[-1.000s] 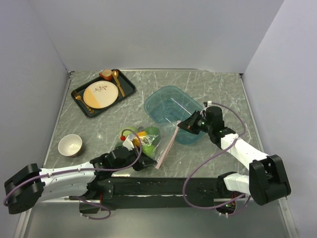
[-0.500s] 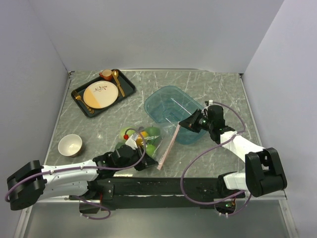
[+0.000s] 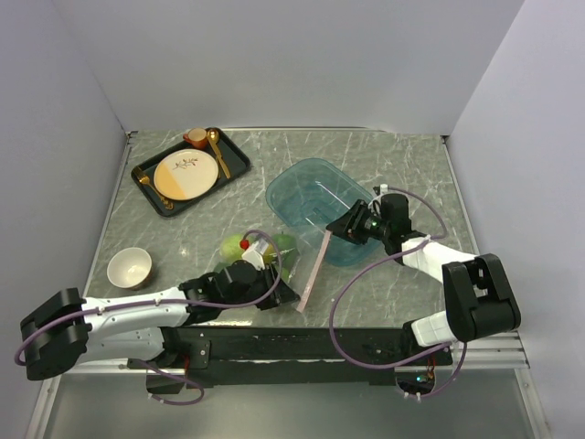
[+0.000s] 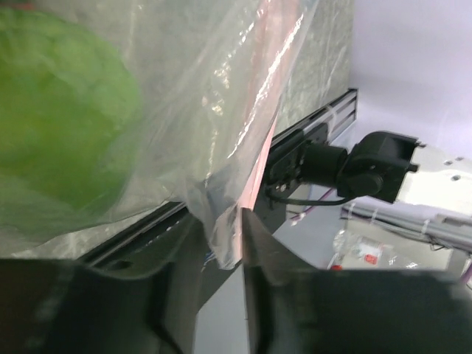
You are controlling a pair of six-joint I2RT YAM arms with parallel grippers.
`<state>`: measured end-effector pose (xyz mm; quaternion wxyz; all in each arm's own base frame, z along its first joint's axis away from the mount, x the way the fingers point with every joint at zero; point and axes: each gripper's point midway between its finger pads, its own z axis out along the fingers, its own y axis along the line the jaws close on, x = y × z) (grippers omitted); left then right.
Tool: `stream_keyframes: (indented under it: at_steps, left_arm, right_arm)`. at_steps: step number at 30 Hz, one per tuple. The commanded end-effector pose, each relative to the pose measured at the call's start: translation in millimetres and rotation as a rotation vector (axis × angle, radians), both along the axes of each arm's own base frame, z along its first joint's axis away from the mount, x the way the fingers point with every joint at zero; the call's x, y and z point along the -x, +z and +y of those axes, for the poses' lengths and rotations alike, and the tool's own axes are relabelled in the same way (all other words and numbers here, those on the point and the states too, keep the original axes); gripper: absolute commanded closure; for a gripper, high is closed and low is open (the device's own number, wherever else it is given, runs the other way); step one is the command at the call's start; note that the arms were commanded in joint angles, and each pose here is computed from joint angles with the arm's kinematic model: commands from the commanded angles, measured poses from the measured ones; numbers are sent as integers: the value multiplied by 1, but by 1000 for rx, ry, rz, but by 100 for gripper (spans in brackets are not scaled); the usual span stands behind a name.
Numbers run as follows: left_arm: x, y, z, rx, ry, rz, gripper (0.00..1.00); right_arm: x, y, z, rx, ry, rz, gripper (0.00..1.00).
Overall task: Place the food in the zip-top bag and seal the zipper
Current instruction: Zip the zipper food storage bag at the center of the board, then reset both arms
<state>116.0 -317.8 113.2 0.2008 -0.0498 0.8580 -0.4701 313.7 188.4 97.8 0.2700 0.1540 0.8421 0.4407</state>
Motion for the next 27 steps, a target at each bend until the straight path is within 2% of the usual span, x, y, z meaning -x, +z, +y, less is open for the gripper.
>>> stream_keyframes:
  at_steps: [1, 3, 9, 10, 11, 22, 27]
  left_arm:
    - [4, 9, -2, -13, -49, -50, 62]
    - [6, 9, 3, -19, -49, -54, 57]
    - [11, 8, 16, -46, -55, -71, 38]
    - [12, 7, 18, -52, -59, -75, 32]
    - [12, 11, 19, -39, -62, -85, 30]
    - [9, 37, 31, -60, -59, -184, 1]
    - [-5, 74, 40, -104, -29, -288, 1]
  right_arm:
    - [-11, 9, -4, 27, -5, -69, 49]
    - [-12, 9, -7, 45, -21, -67, 45]
    - [-15, 19, -23, 121, -95, -92, 41]
    - [-16, 23, -25, 132, -102, -103, 41]
    - [-16, 30, -27, 138, -113, -125, 38]
    - [-6, 41, -55, 284, -188, -143, 36]
    - [2, 43, -77, 371, -263, -145, 36]
